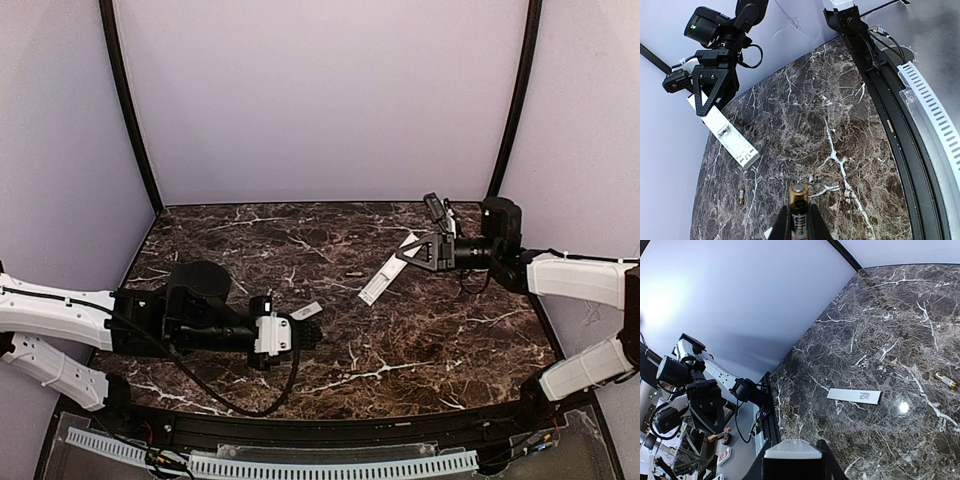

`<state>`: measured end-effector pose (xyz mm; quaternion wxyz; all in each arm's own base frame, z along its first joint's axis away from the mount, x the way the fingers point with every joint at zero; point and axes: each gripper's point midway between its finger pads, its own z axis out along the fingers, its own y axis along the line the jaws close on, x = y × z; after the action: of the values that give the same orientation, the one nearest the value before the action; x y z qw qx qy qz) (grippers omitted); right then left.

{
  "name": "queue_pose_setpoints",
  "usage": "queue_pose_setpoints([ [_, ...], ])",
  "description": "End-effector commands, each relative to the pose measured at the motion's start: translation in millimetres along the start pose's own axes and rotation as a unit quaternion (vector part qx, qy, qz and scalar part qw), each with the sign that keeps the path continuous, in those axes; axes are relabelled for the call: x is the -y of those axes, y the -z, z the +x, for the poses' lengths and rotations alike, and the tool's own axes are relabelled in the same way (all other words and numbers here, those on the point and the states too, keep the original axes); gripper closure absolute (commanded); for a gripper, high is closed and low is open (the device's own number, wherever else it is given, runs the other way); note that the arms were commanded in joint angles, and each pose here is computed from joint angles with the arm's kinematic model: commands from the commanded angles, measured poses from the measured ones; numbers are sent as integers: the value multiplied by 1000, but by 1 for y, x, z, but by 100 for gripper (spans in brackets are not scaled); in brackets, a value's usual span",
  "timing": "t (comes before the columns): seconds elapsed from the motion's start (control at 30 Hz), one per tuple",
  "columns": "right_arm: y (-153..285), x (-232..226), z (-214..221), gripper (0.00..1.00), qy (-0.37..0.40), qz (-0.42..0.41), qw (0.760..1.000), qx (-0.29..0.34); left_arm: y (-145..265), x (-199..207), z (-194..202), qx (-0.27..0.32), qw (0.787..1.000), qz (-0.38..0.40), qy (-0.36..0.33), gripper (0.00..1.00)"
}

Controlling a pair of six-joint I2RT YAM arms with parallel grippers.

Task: Load the batteries into the remote control
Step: Load the battery into the battery compartment.

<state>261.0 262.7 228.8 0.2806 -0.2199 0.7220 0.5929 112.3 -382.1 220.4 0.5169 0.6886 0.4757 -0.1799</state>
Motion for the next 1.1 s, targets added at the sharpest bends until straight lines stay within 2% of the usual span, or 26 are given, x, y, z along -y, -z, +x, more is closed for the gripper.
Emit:
queue_pose_setpoints([
  [0.0, -12, -18, -13, 100, 26, -5, 1000, 7, 13, -4, -2, 13, 999, -26, 18, 99],
  [0.4, -47, -45, -10, 100, 52, -33, 998, -18, 37, -17, 10, 0, 989, -77, 124, 100],
  [0.57, -60, -39, -7, 100, 35, -17, 999, -20, 30, -23, 15, -39, 981, -78, 174, 100],
  [0.77, -70, -26, -6, 100, 10, 10, 1000, -12, 13, -31, 30, -113, 956, -63, 263, 100],
  [1.07, -81, -12, 4, 100, -21, 17, 1000, -16, -5, -49, 39, -173, 909, -18, 379, 99],
])
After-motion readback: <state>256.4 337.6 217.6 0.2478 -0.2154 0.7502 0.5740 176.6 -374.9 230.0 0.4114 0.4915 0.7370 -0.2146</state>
